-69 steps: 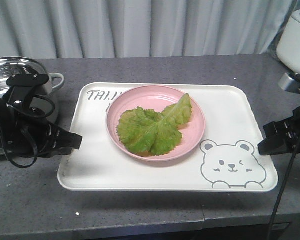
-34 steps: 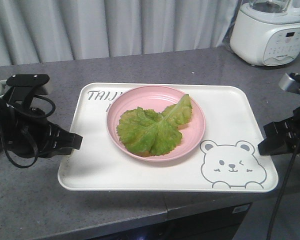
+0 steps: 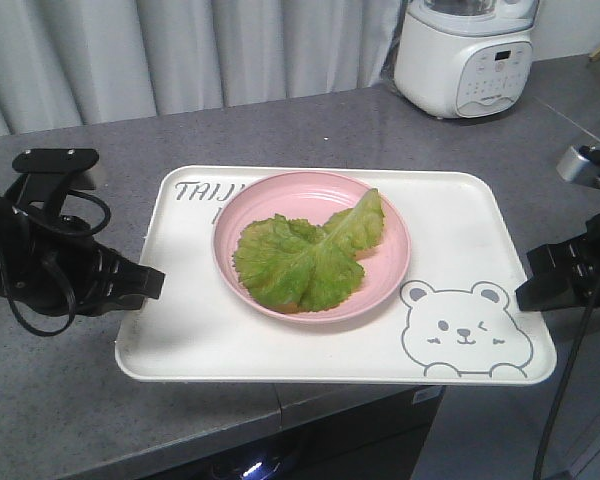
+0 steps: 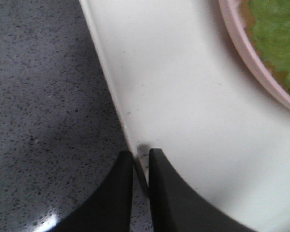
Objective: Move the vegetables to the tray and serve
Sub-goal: 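Hold the tray level with both grippers while the base turns and drives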
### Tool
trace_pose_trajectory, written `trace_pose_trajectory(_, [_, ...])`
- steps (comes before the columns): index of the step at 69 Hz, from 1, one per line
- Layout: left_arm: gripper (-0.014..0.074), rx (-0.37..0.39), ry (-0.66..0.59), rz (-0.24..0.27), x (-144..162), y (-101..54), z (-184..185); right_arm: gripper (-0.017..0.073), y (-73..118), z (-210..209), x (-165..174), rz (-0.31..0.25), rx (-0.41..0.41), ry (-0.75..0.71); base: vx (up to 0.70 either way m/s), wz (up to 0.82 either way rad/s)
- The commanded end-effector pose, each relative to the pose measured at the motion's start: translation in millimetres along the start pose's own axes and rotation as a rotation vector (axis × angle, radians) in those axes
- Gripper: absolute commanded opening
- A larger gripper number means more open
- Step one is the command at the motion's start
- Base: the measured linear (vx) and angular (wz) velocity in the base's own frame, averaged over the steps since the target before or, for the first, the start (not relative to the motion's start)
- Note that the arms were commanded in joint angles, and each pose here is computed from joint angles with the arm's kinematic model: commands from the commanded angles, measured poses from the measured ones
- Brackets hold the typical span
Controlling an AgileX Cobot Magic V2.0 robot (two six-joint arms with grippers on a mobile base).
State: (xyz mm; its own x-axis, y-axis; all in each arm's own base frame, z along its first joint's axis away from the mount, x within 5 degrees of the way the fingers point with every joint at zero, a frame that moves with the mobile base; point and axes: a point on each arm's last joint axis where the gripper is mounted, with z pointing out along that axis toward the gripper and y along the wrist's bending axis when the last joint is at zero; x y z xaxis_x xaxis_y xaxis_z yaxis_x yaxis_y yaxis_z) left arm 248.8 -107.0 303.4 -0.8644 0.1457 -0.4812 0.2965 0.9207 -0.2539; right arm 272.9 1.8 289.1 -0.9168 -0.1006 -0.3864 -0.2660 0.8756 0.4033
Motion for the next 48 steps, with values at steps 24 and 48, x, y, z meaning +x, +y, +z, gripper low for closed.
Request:
trace_pose_trajectory(24, [-0.0006,0.066,-0.134,0.006,-11.4,-13.8,-17.8,-0.0003,23.2,-13.9,-4.0,-0.047,-0.113,-0.054,-0.03,-0.24])
trace_pose_trajectory(48, [-0.0006,0.066,-0.134,0.006,-11.4,-13.8,-17.8,-0.0003,23.2,-13.9,-4.0,-0.047,-0.113,-0.054,-0.04,-0.32])
